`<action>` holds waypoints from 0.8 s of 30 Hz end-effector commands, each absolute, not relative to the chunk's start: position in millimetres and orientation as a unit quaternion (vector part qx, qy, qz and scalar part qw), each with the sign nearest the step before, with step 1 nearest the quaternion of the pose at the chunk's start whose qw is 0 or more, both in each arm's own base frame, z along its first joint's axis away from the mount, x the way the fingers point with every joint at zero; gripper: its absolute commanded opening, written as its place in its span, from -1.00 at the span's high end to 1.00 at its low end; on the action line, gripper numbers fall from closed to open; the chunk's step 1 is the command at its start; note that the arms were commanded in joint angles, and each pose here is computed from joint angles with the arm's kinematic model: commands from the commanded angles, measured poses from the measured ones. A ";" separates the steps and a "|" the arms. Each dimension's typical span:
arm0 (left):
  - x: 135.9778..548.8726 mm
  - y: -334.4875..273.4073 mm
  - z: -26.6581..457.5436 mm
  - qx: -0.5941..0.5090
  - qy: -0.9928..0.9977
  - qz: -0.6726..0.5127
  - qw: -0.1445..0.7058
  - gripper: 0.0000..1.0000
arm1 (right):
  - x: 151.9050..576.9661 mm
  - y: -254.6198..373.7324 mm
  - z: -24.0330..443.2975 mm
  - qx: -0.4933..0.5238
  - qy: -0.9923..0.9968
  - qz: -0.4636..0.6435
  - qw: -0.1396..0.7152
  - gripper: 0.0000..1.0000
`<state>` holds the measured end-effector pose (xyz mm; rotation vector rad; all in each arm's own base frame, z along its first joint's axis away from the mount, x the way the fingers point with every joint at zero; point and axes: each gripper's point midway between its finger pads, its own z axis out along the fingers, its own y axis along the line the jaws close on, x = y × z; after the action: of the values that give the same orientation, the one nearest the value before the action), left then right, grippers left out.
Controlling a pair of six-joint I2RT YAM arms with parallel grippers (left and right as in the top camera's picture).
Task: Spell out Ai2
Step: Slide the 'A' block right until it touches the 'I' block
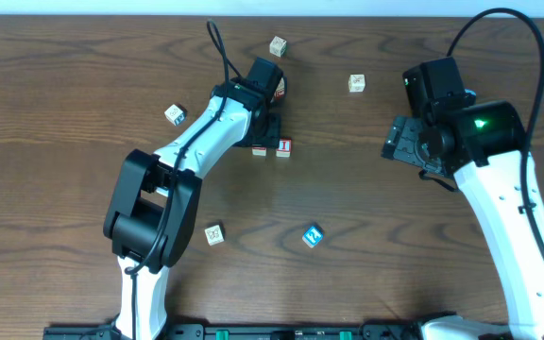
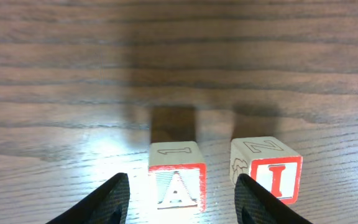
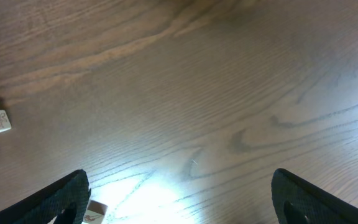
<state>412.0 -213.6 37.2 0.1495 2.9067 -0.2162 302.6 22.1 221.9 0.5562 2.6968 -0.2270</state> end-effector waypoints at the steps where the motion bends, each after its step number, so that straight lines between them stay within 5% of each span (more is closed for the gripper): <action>1: 422.7 -202.8 45.6 0.057 0.990 -0.053 0.120 -0.11 | 300.8 18.6 223.0 0.192 0.959 -0.086 0.188 -0.87; 14: 427.1 -139.5 51.8 0.035 0.984 0.107 0.135 -0.05 | 300.1 18.6 222.7 0.192 0.960 -0.086 0.187 -0.88; 24: 419.8 -143.8 21.1 0.054 0.992 0.039 0.109 -0.09 | 296.8 17.7 221.8 0.191 0.961 -0.090 0.180 -0.89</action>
<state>426.9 -143.1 33.9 0.1071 2.8629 0.1917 298.4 21.2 220.7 0.5415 2.7168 -0.2414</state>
